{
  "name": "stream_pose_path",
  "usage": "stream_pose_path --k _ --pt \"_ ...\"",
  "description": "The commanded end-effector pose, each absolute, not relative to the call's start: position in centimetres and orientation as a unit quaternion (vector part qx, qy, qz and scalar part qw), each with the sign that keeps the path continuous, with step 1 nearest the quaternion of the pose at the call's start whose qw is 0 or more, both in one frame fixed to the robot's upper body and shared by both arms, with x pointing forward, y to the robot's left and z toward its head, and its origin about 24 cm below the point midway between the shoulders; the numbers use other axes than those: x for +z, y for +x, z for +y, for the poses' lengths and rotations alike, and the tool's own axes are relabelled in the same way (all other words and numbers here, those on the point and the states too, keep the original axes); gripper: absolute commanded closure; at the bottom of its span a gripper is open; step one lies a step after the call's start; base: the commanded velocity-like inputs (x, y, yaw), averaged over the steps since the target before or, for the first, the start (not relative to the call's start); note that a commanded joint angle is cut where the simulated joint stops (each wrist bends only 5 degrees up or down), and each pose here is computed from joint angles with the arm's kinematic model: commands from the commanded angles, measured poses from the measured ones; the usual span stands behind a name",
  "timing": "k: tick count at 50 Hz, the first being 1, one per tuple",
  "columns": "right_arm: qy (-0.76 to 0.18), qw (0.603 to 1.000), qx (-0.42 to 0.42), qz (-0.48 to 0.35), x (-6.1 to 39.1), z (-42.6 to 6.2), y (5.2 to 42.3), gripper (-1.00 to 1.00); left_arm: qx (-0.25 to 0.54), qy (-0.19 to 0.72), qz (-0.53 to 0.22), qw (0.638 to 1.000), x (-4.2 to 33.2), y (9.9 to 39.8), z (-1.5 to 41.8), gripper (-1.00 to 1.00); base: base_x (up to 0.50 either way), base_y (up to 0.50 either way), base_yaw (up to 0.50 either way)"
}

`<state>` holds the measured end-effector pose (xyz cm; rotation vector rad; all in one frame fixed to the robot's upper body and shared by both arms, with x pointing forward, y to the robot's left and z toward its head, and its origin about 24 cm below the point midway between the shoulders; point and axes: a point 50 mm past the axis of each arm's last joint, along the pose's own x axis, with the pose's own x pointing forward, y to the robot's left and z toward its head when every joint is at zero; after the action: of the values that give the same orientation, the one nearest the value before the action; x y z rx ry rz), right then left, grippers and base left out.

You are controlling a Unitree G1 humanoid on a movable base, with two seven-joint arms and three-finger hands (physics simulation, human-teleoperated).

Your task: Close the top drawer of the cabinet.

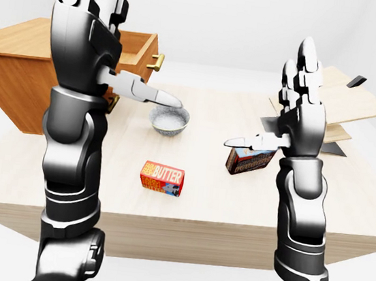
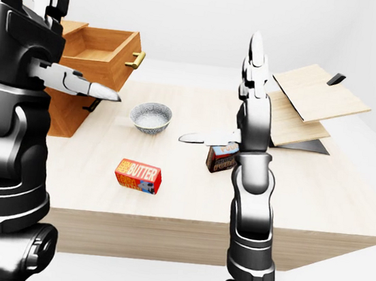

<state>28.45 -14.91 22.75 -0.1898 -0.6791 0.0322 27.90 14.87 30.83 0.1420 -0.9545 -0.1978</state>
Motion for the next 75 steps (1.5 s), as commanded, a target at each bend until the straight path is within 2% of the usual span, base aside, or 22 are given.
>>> stream_pose_path --k 1,21,34,53,75 --pt "-0.091 0.932 0.016 -0.351 23.9 -14.9 28.6 -1.00 -0.080 0.055 -0.475 0.874 32.5 28.2 15.1 -1.00 0.00 0.00 0.00" --pt "-0.094 0.928 0.038 -0.359 24.1 -14.0 28.2 -1.00 -0.053 0.067 -0.464 0.882 31.7 28.2 16.0 -1.00 0.09 0.00 0.00" --pt "-0.102 0.929 0.047 -0.352 23.7 -13.5 28.3 -1.00 -0.056 0.072 -0.451 0.888 31.0 28.5 16.2 -1.00 0.19 0.00 0.00" --pt "-0.110 0.935 0.050 -0.334 22.9 -13.4 28.6 -1.00 -0.056 0.069 -0.479 0.874 31.7 27.2 15.9 -1.00 0.21 0.00 0.00" --pt "-0.119 0.939 0.043 -0.321 22.2 -13.5 28.7 -1.00 -0.064 0.081 -0.450 0.887 30.1 27.8 15.5 -1.00 0.08 0.00 0.00"
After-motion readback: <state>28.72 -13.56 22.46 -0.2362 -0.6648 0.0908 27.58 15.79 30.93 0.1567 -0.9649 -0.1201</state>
